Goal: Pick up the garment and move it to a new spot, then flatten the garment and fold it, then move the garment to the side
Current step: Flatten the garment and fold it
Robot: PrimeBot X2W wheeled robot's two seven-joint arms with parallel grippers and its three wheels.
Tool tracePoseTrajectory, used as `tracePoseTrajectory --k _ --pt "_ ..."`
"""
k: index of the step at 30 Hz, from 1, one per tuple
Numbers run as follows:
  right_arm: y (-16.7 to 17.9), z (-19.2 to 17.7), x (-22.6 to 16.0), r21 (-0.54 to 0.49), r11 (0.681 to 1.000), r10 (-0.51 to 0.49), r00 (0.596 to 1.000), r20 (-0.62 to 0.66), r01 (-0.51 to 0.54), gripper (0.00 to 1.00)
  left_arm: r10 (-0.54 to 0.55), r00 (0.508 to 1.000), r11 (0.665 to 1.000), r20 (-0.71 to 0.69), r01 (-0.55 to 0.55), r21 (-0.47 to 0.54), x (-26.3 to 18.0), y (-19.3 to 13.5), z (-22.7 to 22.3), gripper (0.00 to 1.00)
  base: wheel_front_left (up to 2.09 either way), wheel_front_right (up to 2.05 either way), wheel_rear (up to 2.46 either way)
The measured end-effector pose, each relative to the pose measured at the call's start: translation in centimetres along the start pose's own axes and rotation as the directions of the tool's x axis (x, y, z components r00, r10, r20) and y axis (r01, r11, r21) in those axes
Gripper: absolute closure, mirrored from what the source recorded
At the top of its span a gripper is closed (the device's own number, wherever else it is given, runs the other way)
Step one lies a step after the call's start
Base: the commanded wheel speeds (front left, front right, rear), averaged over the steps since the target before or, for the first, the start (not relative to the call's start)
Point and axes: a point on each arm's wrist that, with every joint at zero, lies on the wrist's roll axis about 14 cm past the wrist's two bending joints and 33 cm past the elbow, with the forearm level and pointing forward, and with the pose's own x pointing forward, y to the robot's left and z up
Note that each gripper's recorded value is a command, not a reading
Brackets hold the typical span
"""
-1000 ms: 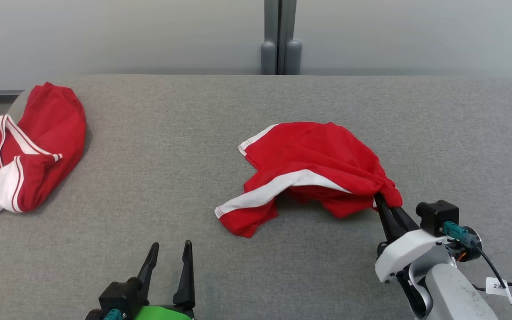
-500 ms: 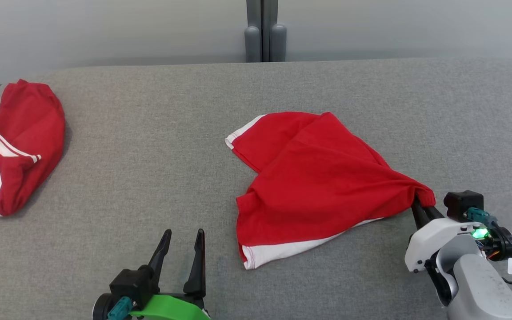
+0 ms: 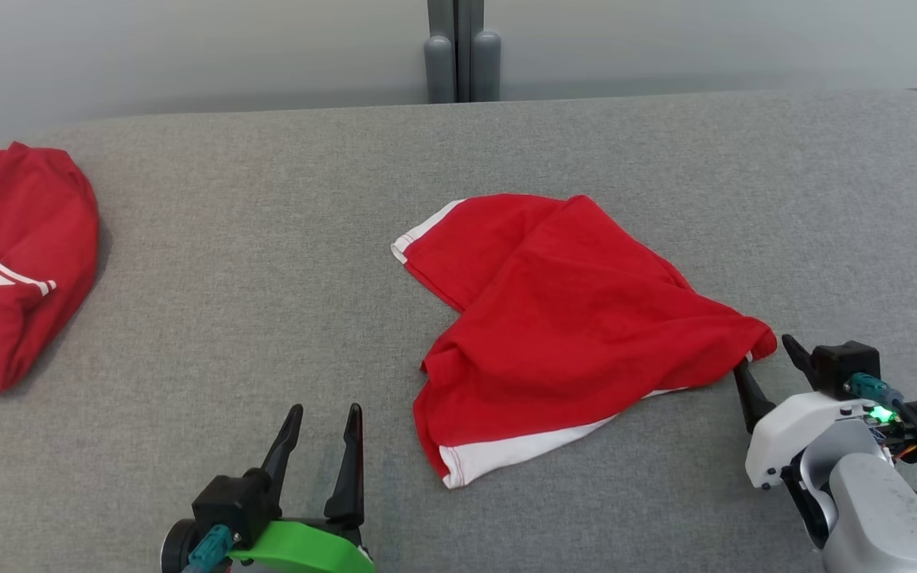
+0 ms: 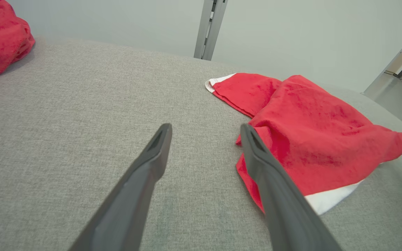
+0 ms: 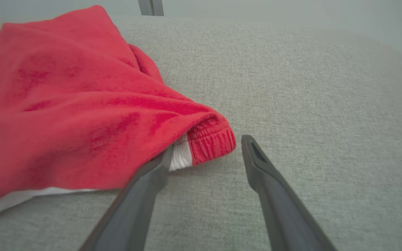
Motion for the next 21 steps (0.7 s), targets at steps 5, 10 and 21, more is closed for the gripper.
tracePoseTrajectory --k 5,10,21 --pt "-1.6 -0.3 -1.3 0.003 0.999 -0.038 0.999 0.013 0.038 0.00 -0.010 1.000 1.000 0.006 0.010 0.002 0.2 -0.3 0.2 0.00 0.00 0.00 0.00" --pt "-2.6 0.8 -2.3 0.017 0.997 -0.070 0.996 0.063 0.069 0.00 -0.029 0.999 1.000 0.021 0.029 0.009 0.4 -0.8 0.7 0.00 0.00 0.00 0.00" --pt "-0.4 6.4 -4.1 0.016 0.999 -0.039 0.966 0.257 0.036 0.00 -0.077 0.993 0.997 0.090 0.075 0.024 -0.3 -2.3 2.8 0.00 0.00 0.00 0.00"
